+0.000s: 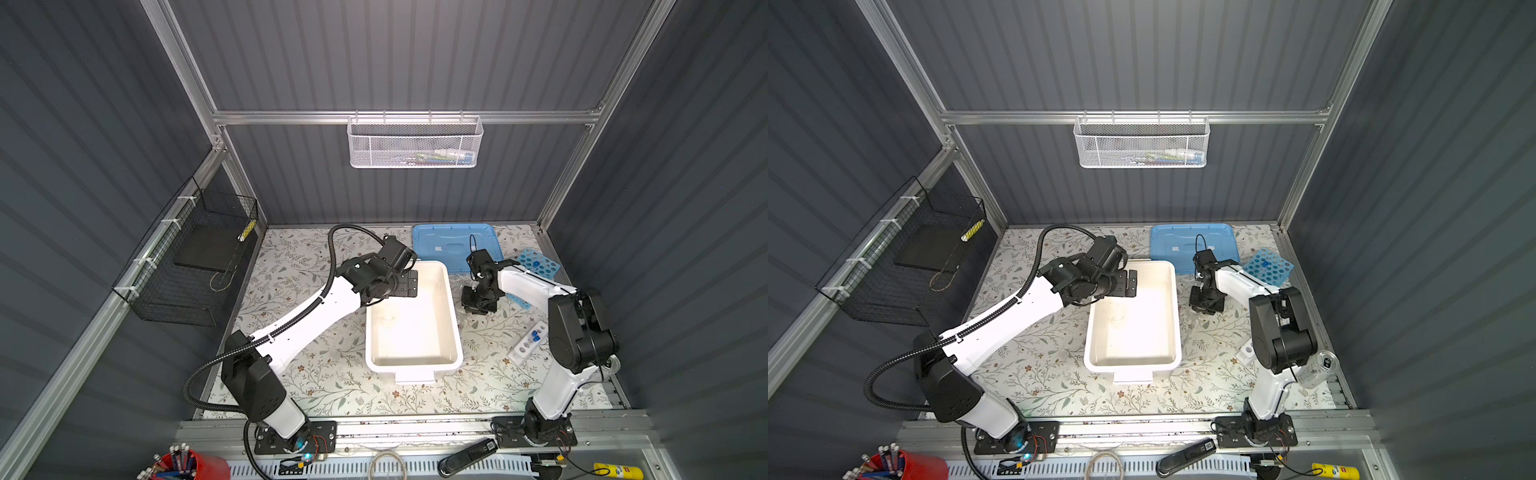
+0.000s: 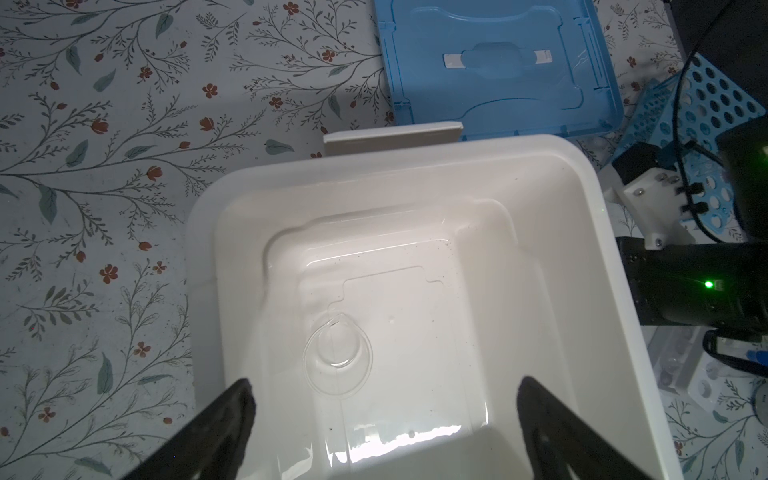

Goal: Organize the chemistry lab equipment
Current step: 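Lower the right gripper and close it on a clear plastic measuring beaker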

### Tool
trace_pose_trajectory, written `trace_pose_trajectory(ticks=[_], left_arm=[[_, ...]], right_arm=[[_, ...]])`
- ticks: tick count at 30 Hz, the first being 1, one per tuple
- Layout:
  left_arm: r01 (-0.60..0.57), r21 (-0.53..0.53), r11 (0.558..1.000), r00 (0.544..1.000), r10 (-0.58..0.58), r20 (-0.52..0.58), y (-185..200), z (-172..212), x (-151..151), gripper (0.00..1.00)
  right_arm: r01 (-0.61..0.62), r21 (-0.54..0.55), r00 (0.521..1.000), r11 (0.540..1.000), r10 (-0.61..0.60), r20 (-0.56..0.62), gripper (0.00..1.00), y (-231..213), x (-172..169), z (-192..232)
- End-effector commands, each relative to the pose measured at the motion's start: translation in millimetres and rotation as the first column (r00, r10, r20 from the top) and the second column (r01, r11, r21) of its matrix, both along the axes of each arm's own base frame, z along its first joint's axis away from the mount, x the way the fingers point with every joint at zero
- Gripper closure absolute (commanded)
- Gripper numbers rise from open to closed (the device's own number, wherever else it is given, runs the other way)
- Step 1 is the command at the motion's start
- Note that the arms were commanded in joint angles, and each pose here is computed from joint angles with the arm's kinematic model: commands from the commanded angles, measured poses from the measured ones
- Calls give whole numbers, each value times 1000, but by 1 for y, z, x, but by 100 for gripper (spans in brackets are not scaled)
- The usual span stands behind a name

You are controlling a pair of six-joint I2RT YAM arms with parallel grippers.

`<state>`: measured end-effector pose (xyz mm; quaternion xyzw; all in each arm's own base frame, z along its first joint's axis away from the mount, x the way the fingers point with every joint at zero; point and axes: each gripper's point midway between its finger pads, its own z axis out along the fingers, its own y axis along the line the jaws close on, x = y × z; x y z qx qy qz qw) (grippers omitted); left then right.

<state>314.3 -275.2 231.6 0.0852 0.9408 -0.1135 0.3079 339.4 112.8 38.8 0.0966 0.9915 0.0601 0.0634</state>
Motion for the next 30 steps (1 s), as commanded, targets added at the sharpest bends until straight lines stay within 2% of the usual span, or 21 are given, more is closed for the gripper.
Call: trace_pose_trajectory(ticks=[1,17,23,30], left_arm=[[14,5,1000,1000,-14,14,1,7,-1,1],[6,7,1000,1000,-6,12,6,6,-2,1],[5,3,1000,1000,-5,14,7,8,-2,1],[5,3,1000,1000,-5,10,10,7,-3,1]], right_arm=[[1,-26,1000,1000,0,17,79,-2,4,0],[-7,-31,1000,999,7,16,92,-2,6,-2],[-8,-31,999,999,9,37,95,-3,5,11],[-5,-32,995,999,8,94,96,-7,3,50]])
